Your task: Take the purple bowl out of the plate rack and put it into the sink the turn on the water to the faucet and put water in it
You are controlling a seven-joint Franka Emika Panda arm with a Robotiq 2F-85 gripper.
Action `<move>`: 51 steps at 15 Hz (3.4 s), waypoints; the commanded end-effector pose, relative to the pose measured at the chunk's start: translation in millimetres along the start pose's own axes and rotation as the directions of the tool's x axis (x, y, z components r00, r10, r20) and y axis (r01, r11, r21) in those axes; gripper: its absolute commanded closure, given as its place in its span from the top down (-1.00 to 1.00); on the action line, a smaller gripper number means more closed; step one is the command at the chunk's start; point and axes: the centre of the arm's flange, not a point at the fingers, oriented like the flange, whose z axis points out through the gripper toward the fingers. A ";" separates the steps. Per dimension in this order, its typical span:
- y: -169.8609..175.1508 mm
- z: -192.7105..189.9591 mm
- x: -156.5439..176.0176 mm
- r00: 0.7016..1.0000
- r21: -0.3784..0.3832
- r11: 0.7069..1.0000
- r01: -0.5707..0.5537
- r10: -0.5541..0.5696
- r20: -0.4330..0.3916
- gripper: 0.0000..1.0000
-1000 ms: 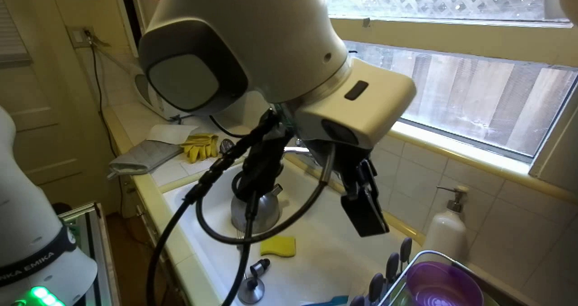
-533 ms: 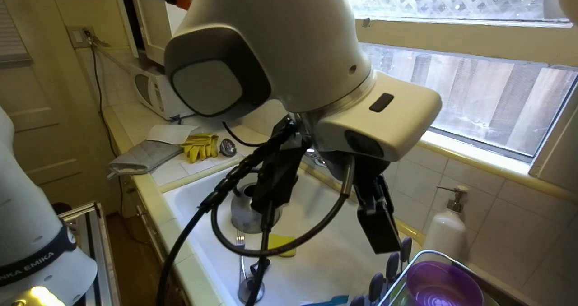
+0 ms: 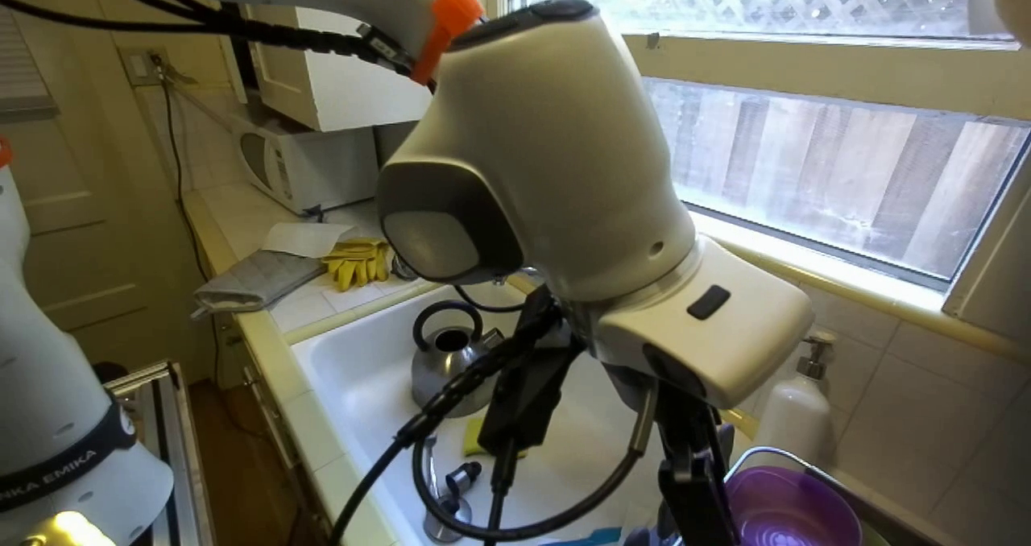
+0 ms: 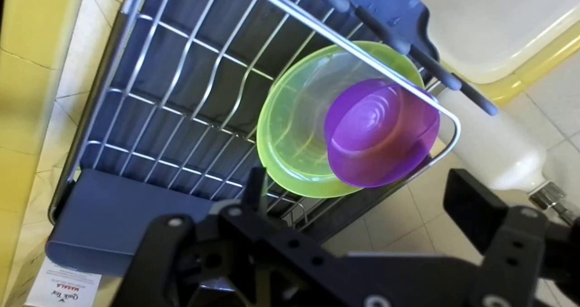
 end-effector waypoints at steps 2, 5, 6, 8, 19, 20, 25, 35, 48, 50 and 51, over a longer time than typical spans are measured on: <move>-0.6 65.6 39.4 1.000 0.004 1.000 0.028 -0.028 0.010 1.00; -3.5 90.2 54.7 0.998 -0.004 0.999 0.053 -0.053 0.037 1.00; -2.3 97.5 59.3 0.997 -0.007 0.998 0.056 -0.056 0.048 1.00; -1.0 115.7 64.4 0.996 -0.018 0.998 0.064 -0.062 0.064 1.00; -9.2 154.5 74.2 0.992 -0.034 0.995 0.092 -0.088 0.095 0.11; -9.9 156.8 73.5 0.992 -0.035 0.995 0.089 -0.086 0.096 -0.03; -6.2 170.3 62.7 0.989 -0.042 0.996 0.079 -0.073 0.127 0.24; 7.5 128.9 57.8 0.996 -0.055 0.998 -0.017 0.022 0.089 -1.00; -36.3 14.4 14.2 0.991 0.156 0.983 0.101 -0.114 0.074 -0.98; -53.9 6.6 2.6 0.983 0.202 0.969 0.145 -0.164 0.079 -0.98; -62.8 6.4 -2.9 0.978 0.230 0.959 0.166 -0.190 0.088 -0.98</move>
